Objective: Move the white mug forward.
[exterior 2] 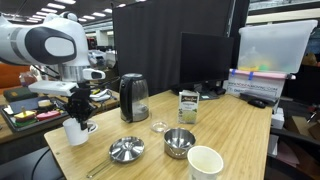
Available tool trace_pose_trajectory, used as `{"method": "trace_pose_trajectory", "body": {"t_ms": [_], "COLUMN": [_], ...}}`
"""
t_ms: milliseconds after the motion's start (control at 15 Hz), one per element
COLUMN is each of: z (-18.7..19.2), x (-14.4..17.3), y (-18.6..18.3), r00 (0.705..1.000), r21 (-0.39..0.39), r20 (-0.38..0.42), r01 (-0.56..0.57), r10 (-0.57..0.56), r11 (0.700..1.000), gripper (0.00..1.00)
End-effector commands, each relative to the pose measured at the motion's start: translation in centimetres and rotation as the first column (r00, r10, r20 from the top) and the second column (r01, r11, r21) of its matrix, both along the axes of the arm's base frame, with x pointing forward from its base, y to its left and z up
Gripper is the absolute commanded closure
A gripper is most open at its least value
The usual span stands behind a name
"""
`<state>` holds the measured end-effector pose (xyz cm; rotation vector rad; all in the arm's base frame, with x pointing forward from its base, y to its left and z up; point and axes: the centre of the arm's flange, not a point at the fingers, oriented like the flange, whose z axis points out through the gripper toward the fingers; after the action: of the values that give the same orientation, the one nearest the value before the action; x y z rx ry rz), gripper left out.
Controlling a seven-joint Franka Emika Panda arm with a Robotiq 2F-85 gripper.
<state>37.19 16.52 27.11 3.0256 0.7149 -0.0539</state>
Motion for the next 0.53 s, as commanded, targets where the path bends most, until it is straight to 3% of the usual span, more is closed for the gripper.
{"method": "trace_pose_trajectory", "body": {"t_ms": [0,467], "z": [-1.0,0.6], "x": [1.0,0.7], "y": [0.2,-0.8], "r00": [1.0,1.0], "r21": [-0.003,0.012], "r20": [0.002,0.018], "r01": [-0.028,-0.007], "r10": [0.028,0.007], "r11": [1.0,1.0], "gripper": [0.68,0.19]}}
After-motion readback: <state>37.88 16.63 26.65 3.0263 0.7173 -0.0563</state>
